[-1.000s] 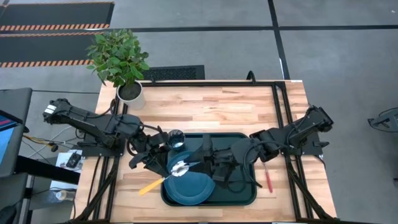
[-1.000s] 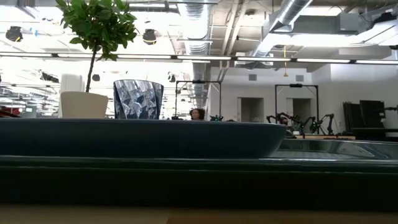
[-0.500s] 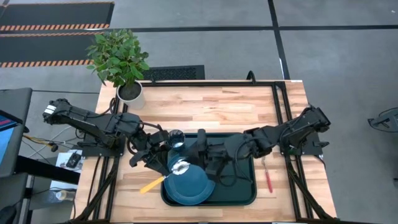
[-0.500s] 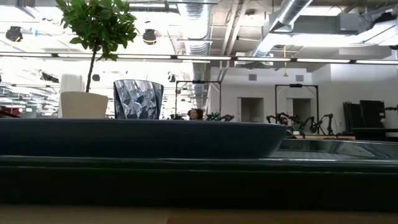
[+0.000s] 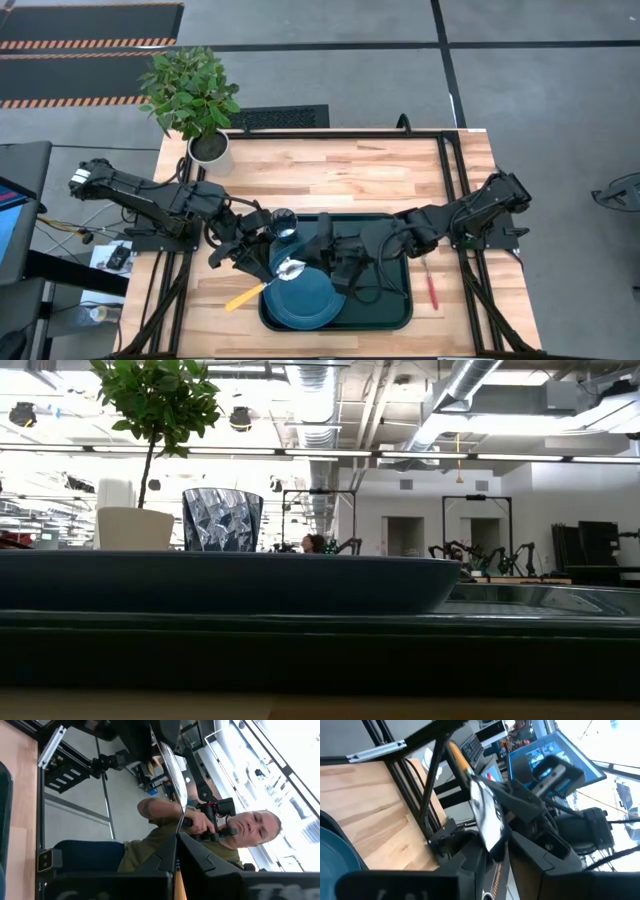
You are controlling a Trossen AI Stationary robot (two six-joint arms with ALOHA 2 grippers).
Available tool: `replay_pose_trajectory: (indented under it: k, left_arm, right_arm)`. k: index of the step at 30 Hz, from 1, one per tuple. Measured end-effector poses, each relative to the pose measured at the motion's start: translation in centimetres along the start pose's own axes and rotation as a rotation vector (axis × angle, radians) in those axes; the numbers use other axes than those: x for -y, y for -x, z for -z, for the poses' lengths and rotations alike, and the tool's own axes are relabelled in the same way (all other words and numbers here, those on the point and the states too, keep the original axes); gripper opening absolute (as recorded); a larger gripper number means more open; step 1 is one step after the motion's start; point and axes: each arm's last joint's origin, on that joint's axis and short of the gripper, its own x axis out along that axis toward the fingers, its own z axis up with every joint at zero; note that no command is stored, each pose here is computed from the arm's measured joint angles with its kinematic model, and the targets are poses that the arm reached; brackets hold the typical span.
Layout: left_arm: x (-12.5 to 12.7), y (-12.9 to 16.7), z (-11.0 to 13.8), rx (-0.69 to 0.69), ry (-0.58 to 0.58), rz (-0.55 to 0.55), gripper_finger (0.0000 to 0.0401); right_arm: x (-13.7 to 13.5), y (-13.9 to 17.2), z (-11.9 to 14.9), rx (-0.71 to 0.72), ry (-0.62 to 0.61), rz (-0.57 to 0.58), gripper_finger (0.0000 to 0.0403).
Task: Pick and place plate/cup/fork/spoon on tray
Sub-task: Put the yellow spoon on the black serving tray to the right of the blue plate
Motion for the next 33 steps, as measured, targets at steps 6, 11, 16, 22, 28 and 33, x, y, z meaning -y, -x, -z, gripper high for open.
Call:
replay_pose_trajectory:
  k: [6,11,16,22,28,33]
  left_arm:
    - [0.0,0.0,0.0,0.007,-0.001,-0.004,0.0000]
    - [-0.1,0.0,0.0,0.016,-0.008,-0.015,0.0000]
    - [-0.2,0.0,-0.1,0.043,-0.032,-0.040,0.0000]
    - [-0.7,0.2,-0.4,0.078,-0.125,-0.100,0.0018]
    - [-2.3,1.0,-0.6,0.037,-0.161,-0.233,0.0077]
    - [-4.1,2.0,-0.4,0.002,-0.163,-0.414,0.0117]
  right_arm:
    - [-0.2,0.2,-0.5,0.008,0.016,-0.003,0.0081]
    - [-0.1,0.2,-0.4,0.007,0.006,0.007,0.0019]
    - [0.0,0.3,-0.4,0.003,-0.018,0.012,0.0012]
    - [0.1,0.8,0.2,-0.059,-0.116,-0.017,0.0005]
    - [1.5,4.0,2.4,-0.165,-0.371,-0.153,0.0003]
    - [1.4,6.7,7.0,-0.500,-0.647,-0.319,0.0003]
